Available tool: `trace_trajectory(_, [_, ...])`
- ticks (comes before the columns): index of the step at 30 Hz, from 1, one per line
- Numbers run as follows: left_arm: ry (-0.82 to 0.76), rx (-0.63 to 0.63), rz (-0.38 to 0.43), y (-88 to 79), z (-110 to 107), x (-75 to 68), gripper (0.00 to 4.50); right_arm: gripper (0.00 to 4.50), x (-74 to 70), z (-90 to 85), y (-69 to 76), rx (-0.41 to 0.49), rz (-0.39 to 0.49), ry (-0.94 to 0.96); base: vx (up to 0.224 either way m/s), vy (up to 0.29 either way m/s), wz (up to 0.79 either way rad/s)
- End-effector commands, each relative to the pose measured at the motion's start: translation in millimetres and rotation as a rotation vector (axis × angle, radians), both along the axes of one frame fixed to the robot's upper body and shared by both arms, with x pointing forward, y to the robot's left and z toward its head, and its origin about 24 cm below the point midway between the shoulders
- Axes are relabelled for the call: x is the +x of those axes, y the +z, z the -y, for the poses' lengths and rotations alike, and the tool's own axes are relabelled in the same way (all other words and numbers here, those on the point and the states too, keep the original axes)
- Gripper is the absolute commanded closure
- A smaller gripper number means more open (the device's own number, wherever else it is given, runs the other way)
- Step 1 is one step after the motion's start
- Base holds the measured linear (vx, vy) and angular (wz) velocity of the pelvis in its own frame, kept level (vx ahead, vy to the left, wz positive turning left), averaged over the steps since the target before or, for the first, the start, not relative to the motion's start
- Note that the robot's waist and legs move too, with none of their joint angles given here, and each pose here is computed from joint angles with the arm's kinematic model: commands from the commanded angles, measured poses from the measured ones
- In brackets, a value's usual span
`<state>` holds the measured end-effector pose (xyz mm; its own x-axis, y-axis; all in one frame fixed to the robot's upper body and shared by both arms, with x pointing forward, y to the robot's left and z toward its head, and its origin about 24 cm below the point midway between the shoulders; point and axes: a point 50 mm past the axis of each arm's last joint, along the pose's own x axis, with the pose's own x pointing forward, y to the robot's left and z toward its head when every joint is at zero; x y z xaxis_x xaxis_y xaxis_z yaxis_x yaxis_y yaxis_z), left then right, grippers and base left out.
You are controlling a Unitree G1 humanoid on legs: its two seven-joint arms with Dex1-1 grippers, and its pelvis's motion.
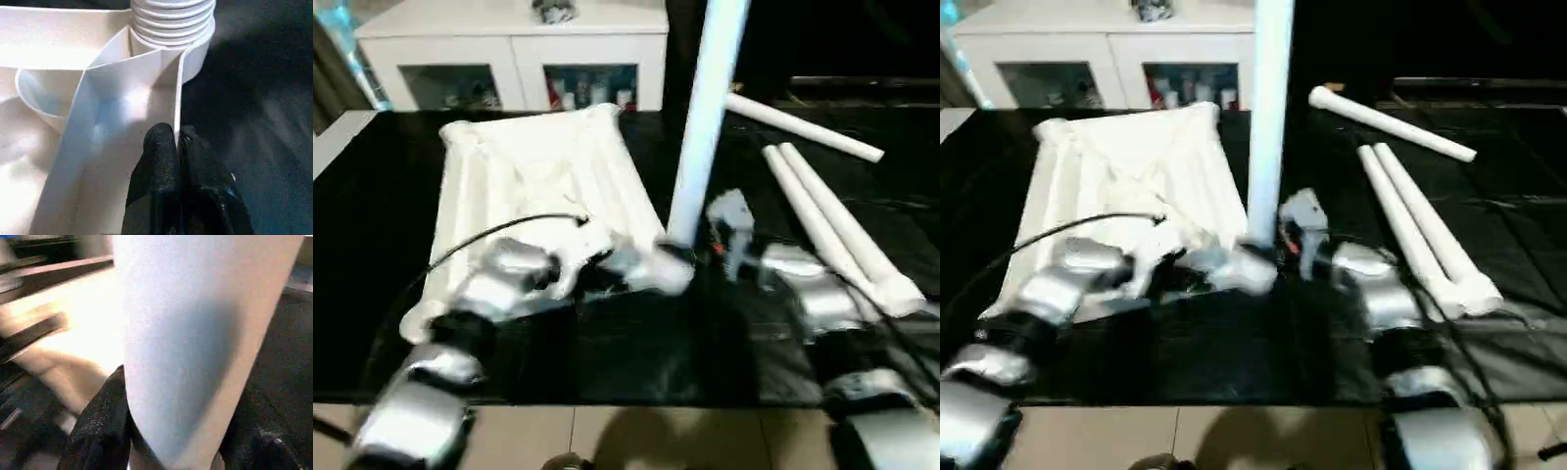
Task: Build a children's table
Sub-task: Rotate leg to tighten
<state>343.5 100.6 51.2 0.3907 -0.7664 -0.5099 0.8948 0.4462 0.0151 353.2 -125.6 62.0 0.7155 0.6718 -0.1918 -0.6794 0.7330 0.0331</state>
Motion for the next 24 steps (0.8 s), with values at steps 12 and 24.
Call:
trace_trajectory(12, [0.243,-0.123,0.191,53.5,72.3,26.3,4.5,2.59,3.7,-48.7,-43.7,-0.086,-0.242,-0.405,0.0,0.0,0.0])
trace_trajectory(24, [0.266,-0.103,0.188,50.7,63.6,28.0,4.5,2.24,4.7,-53.7,-43.1,-0.06,-0.244,-0.406,0.0,0.0,0.0])
